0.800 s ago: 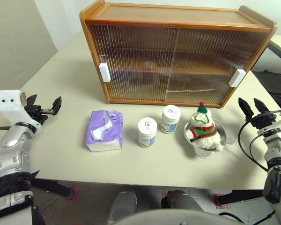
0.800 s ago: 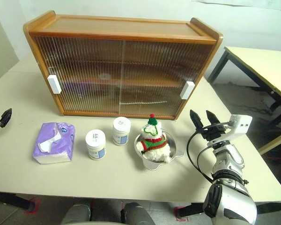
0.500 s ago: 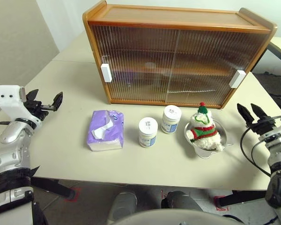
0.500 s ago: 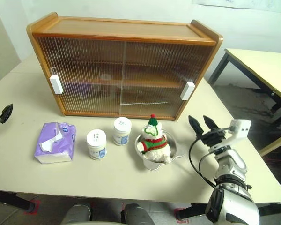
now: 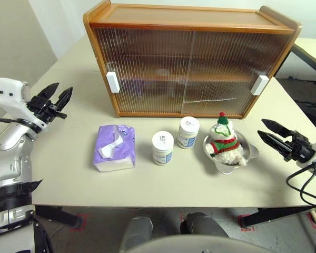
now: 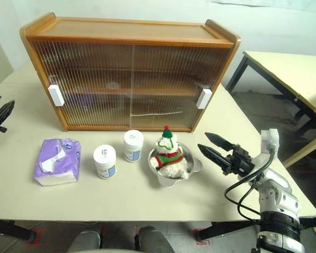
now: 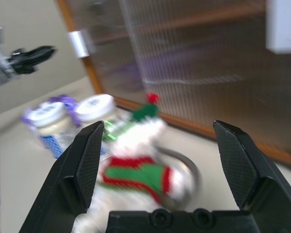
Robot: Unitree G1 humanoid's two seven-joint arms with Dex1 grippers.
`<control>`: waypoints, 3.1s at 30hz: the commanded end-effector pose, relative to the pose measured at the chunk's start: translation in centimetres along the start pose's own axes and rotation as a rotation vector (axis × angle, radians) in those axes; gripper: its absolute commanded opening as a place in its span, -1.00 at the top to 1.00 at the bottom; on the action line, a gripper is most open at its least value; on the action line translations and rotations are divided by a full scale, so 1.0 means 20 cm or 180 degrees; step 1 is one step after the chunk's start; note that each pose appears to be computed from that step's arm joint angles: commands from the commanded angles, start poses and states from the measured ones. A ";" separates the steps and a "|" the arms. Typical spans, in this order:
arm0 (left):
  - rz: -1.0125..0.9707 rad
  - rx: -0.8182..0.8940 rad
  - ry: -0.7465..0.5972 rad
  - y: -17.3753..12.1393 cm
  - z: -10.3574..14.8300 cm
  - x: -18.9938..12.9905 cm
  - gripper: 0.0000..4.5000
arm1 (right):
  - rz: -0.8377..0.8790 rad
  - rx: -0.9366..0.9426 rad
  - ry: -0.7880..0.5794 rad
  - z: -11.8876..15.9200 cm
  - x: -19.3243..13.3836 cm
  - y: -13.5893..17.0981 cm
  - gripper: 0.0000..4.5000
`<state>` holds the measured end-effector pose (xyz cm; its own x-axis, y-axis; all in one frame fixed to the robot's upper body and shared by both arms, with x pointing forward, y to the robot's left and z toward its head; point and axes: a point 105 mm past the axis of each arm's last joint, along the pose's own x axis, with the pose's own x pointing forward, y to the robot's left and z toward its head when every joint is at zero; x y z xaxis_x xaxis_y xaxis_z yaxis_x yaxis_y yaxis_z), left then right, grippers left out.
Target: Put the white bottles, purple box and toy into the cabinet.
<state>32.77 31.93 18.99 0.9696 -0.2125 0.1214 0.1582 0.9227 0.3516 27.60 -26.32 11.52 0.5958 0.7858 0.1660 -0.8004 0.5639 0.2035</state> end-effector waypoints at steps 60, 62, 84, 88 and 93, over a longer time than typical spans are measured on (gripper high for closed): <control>-0.1258 0.0287 -0.0305 -0.53 0.09 0.29 0.99 | 0.0480 0.0292 -0.0388 0.05 0.22 0.08 -1.00; -0.1269 0.0288 -0.0310 -0.54 0.09 0.29 0.99 | 0.0499 0.0296 -0.0388 0.05 0.23 0.09 -1.00; -0.1722 0.0296 -0.0488 -0.76 0.15 0.39 0.99 | 0.0789 0.0264 -0.0172 0.02 0.23 0.17 -1.00; -0.1477 0.0311 -0.0546 -0.61 0.17 0.30 0.99 | 0.0796 0.0279 -0.0152 0.00 0.24 0.16 -1.00; -0.1240 0.0298 -0.0471 -0.49 0.15 0.22 0.99 | 0.0808 0.0280 -0.0144 0.00 0.26 0.16 -1.00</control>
<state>35.17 20.67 18.74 0.7958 -0.5989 0.0892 0.4902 0.7238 0.4856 27.99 -20.70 12.92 0.3892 0.8792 0.2748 -0.9128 0.3280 0.2434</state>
